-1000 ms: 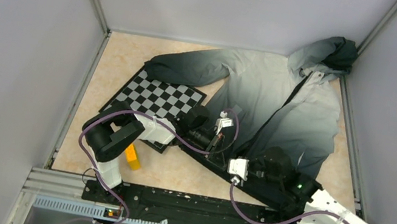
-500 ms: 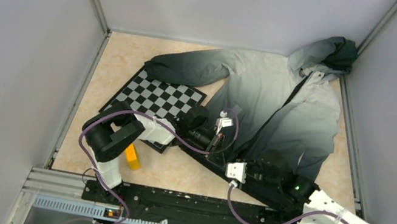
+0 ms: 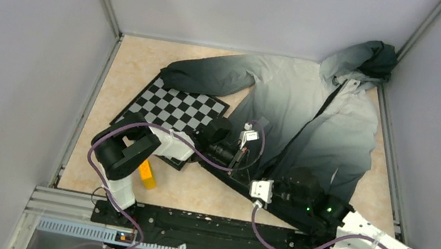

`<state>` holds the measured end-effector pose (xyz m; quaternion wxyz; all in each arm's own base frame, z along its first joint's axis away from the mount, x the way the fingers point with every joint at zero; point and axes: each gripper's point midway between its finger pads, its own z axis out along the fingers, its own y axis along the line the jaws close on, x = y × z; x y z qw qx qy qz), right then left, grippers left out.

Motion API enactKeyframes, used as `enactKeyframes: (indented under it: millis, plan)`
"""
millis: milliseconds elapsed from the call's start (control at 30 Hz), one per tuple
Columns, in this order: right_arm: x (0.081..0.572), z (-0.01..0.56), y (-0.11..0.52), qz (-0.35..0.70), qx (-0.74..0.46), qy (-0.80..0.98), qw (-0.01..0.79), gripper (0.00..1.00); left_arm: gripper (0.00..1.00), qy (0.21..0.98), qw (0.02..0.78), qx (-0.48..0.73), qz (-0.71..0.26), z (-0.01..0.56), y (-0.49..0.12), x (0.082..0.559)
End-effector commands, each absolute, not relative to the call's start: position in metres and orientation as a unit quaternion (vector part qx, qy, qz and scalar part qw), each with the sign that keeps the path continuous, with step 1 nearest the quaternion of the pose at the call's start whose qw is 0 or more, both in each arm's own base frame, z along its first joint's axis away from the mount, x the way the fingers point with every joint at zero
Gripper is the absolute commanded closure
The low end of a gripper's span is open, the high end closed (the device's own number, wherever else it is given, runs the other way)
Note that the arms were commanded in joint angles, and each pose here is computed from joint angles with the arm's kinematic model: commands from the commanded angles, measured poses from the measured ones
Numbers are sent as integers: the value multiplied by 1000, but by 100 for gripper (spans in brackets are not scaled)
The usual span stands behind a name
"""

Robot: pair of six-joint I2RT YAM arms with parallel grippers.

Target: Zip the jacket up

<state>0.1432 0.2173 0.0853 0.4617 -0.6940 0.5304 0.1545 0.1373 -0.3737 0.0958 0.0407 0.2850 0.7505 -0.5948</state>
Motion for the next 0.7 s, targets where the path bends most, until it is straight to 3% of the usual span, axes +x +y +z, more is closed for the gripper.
enactKeyframes:
  millis: [0, 667]
  plan:
    - [146, 100, 222, 145, -697, 510, 483, 71, 100, 725, 43, 306, -615, 111, -372, 130]
    - [151, 109, 217, 129, -689, 512, 496, 70, 100, 726, 42, 306, -615, 107, -371, 129]
